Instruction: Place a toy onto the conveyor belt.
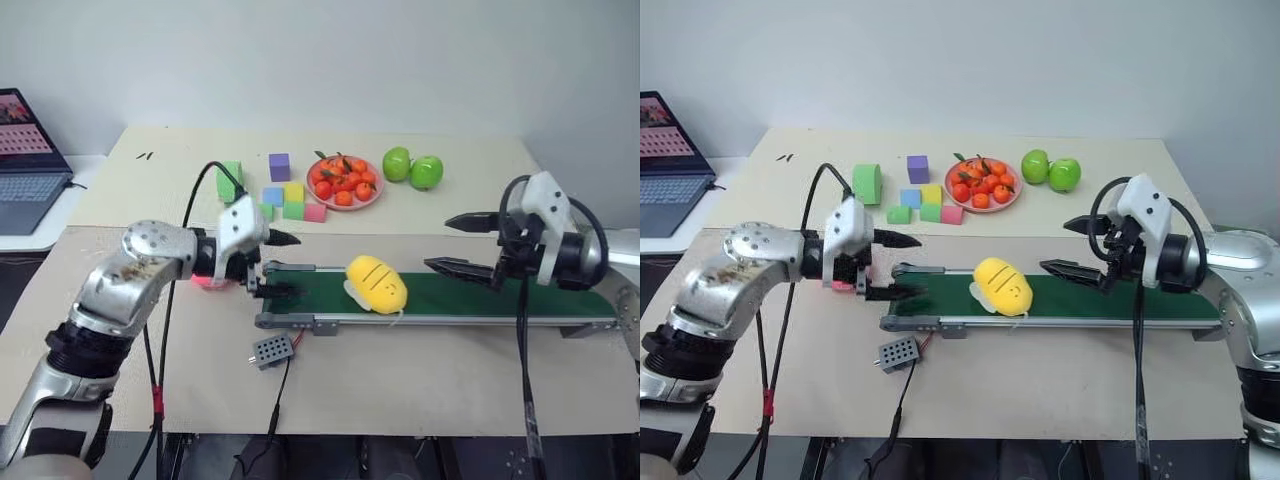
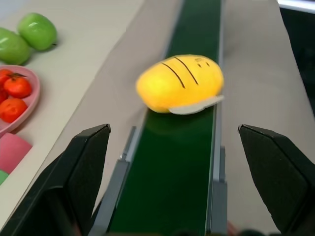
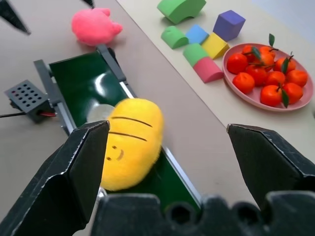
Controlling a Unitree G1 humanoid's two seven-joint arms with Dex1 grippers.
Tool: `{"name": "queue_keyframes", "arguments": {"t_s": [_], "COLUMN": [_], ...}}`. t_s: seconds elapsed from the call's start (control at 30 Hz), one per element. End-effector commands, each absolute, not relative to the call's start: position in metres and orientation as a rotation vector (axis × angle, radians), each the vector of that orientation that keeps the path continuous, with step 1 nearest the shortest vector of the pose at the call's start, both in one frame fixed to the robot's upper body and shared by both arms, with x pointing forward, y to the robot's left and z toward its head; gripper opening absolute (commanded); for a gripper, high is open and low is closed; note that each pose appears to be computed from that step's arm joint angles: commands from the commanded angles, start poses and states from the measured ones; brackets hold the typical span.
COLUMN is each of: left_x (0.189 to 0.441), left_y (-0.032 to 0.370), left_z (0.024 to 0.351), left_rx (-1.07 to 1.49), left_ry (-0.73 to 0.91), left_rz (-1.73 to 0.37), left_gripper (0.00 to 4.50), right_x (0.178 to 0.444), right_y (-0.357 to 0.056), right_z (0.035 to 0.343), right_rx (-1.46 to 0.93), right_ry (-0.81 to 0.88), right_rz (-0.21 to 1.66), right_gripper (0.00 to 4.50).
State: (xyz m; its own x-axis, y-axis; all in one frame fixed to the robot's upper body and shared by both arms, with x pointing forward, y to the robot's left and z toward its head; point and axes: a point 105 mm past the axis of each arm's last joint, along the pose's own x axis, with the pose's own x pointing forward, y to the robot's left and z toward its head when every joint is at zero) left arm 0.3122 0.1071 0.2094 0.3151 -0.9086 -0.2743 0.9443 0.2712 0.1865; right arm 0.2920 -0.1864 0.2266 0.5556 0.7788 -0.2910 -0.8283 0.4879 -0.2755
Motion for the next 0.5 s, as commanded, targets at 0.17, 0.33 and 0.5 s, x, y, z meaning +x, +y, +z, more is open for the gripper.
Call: {"name": "queue_keyframes", "arguments": {"t_s": [0.17, 0.33, 0.5], "left_x": [0.315, 0.324, 0.326], "left_y": [0.118, 0.122, 0.119], "left_z": [0.24, 0.243, 0.251], "left_rx": [0.258, 0.282, 0.265], "left_ry": [0.048, 0.026, -0.009], "left_rz": [-1.229, -1.159, -1.135], "left_gripper": [4.44, 4.44, 4.44], "right_x": [0.281, 0.286, 0.29], "right_y": [-0.179, -0.176, -0.172], "right_z": [0.265, 0.268, 0.269], "right_rx": [-0.414, -0.397, -0.382], "right_ry": [0.011, -0.016, -0.037], "right_rz": [1.024, 1.026, 1.036], "right_gripper": [4.5, 4.5, 4.5]}}
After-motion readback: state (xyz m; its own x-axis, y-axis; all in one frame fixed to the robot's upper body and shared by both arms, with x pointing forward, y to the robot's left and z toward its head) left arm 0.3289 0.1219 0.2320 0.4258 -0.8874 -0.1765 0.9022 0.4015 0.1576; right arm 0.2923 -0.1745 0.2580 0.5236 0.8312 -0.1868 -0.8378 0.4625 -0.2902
